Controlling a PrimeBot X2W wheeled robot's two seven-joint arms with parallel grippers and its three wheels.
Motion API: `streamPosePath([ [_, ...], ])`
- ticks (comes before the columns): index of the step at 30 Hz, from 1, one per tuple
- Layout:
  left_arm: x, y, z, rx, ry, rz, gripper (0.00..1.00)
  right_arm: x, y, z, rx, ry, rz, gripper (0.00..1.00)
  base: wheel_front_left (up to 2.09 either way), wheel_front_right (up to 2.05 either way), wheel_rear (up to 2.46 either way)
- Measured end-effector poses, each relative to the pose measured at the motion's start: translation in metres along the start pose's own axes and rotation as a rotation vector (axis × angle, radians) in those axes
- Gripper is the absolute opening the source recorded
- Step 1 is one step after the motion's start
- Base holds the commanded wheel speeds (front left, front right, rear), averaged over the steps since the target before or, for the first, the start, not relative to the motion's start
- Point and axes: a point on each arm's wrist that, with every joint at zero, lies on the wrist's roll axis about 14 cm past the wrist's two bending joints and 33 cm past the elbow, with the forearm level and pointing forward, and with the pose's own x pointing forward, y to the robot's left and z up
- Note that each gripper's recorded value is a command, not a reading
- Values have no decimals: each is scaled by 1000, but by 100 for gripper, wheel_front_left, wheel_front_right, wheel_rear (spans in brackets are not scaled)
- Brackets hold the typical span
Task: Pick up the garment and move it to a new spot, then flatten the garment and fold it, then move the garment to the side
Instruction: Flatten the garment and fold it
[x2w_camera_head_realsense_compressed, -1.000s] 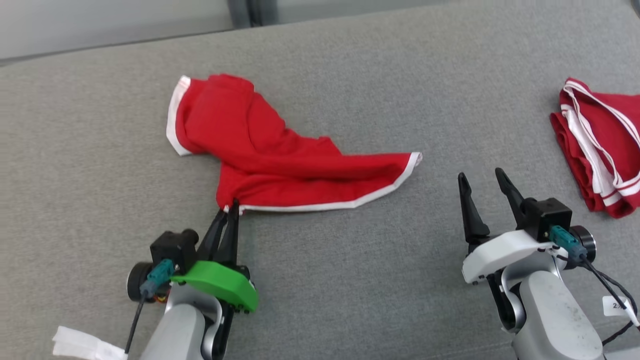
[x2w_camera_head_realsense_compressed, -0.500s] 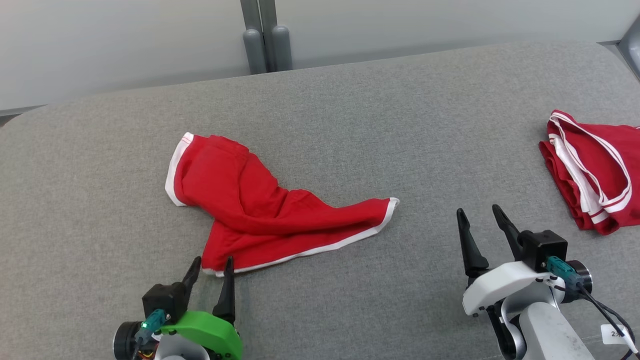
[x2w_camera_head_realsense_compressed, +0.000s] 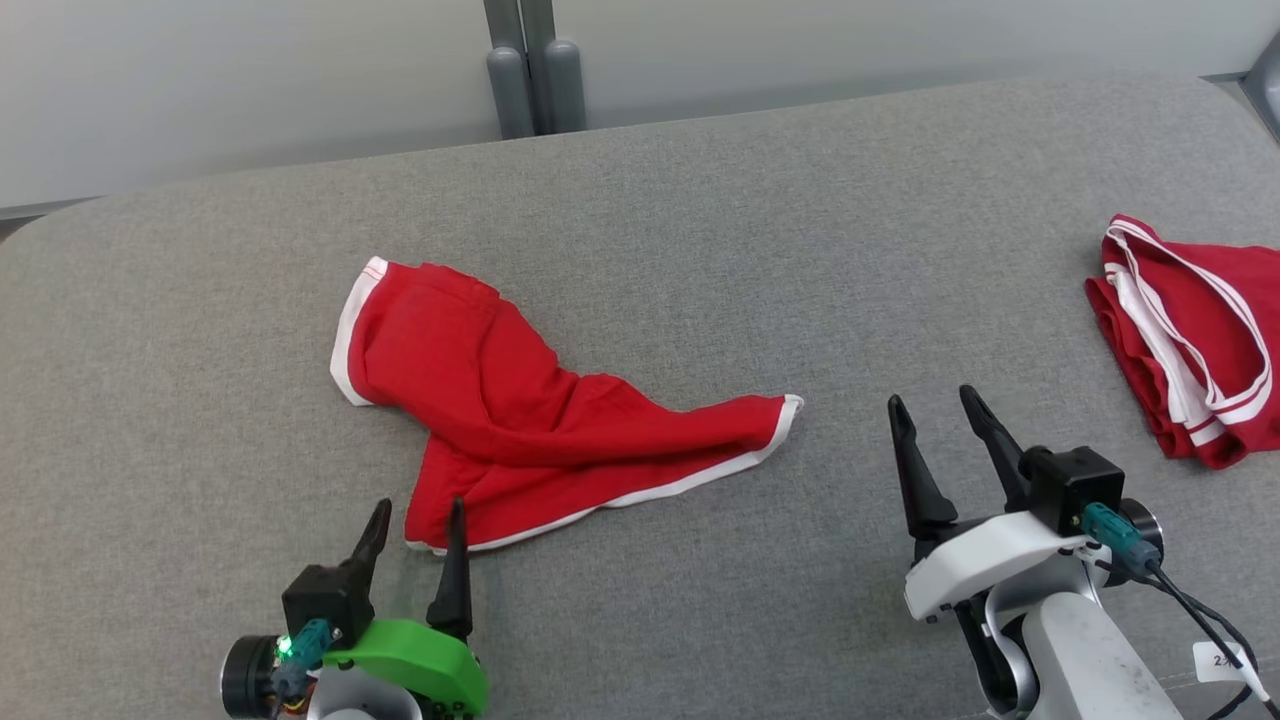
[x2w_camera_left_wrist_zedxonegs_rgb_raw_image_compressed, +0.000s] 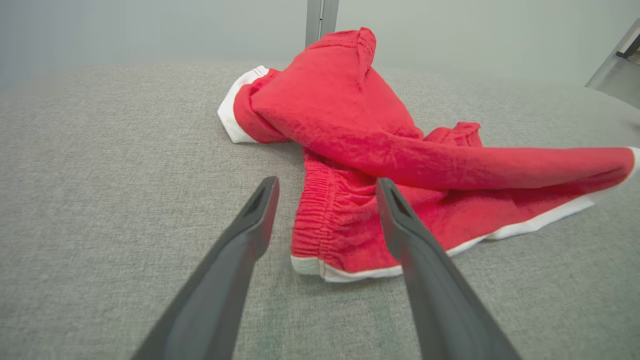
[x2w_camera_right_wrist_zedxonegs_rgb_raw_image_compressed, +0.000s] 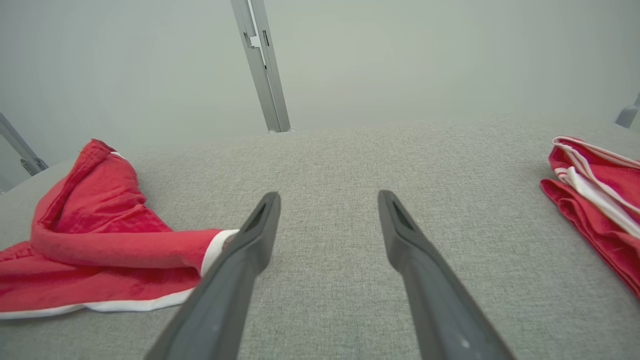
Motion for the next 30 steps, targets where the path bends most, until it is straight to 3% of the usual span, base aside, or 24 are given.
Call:
streamPosePath([
  [20, -4, 3, -34, -91, 100, 3, 100, 6, -4, -17, -6, 48, -8, 100, 0, 0, 0],
  [21, -4, 3, -34, -93, 101, 4, 86, 6, -4, -17, -6, 49, -8, 100, 0, 0, 0],
  [22, -4, 4, -34, -96, 101, 6, 46, 7, -4, -18, -6, 50, -6, 100, 0, 0, 0],
  [24, -4, 4, -34, -101, 101, 6, 0, 8, -3, -18, -5, 51, -2, 100, 0, 0, 0],
  [30, -7, 10, -31, -119, 86, 14, 0, 16, 11, -24, 2, 65, 38, 100, 0, 0, 0],
])
